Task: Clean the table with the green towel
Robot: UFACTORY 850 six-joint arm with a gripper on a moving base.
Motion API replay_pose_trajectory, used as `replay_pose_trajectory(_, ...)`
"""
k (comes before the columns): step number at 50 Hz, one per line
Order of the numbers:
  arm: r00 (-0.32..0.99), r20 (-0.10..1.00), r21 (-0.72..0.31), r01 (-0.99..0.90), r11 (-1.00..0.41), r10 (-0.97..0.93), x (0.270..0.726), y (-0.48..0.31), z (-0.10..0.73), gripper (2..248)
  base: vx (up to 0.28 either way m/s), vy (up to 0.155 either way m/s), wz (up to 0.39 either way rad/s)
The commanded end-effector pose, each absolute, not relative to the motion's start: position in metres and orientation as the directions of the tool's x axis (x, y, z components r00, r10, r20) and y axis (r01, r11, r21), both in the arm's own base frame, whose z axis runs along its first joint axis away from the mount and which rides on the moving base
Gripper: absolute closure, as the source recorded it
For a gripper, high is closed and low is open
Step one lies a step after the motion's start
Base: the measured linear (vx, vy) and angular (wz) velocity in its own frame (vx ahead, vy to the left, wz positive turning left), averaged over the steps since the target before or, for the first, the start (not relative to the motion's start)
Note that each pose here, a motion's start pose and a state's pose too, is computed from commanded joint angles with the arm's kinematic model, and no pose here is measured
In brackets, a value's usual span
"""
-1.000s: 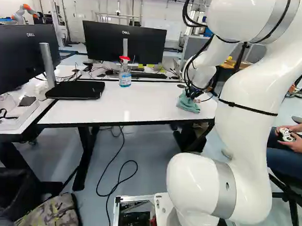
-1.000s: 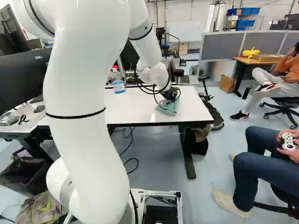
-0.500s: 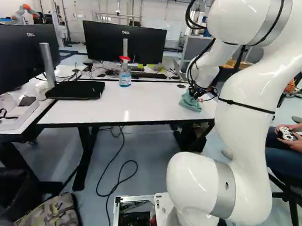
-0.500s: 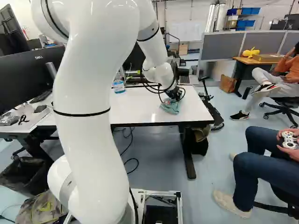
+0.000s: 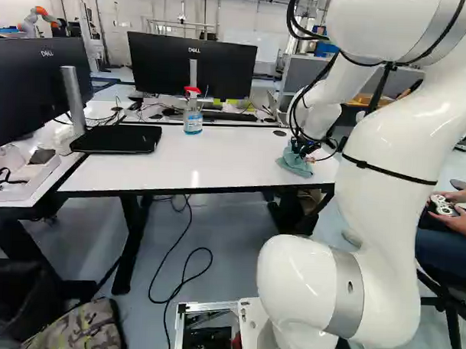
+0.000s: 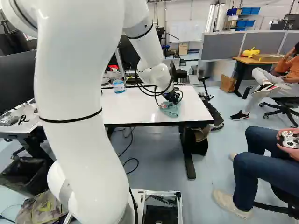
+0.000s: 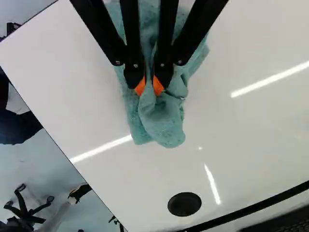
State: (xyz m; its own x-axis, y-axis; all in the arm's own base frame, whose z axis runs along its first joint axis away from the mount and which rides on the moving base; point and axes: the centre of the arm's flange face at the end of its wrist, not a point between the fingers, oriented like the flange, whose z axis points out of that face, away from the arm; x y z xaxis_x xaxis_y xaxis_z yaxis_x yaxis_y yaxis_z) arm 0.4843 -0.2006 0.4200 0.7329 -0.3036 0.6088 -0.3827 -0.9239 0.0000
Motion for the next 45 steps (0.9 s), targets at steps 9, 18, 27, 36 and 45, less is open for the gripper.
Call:
replay_pose_trajectory(9,0.738,0.603,0.0,-0.379,-0.926,-0.302,0.468,-0.191,0.42,212,0.0,0.0,0.0)
replay_pose_trajectory(18,0.745,0.598,0.0,-0.369,-0.93,-0.295,0.454,-0.18,0.421,212,0.0,0.0,0.0)
replay_pose_trajectory(27,0.753,0.596,0.0,-0.346,-0.938,-0.278,0.45,-0.166,0.421,212,0.0,0.0,0.0)
replay_pose_trajectory(36,0.762,0.595,0.0,-0.317,-0.948,-0.255,0.451,-0.151,0.421,212,0.0,0.0,0.0)
replay_pose_trajectory(45,0.767,0.597,0.0,-0.292,-0.956,-0.234,0.462,-0.141,0.421,212,0.0,0.0,0.0)
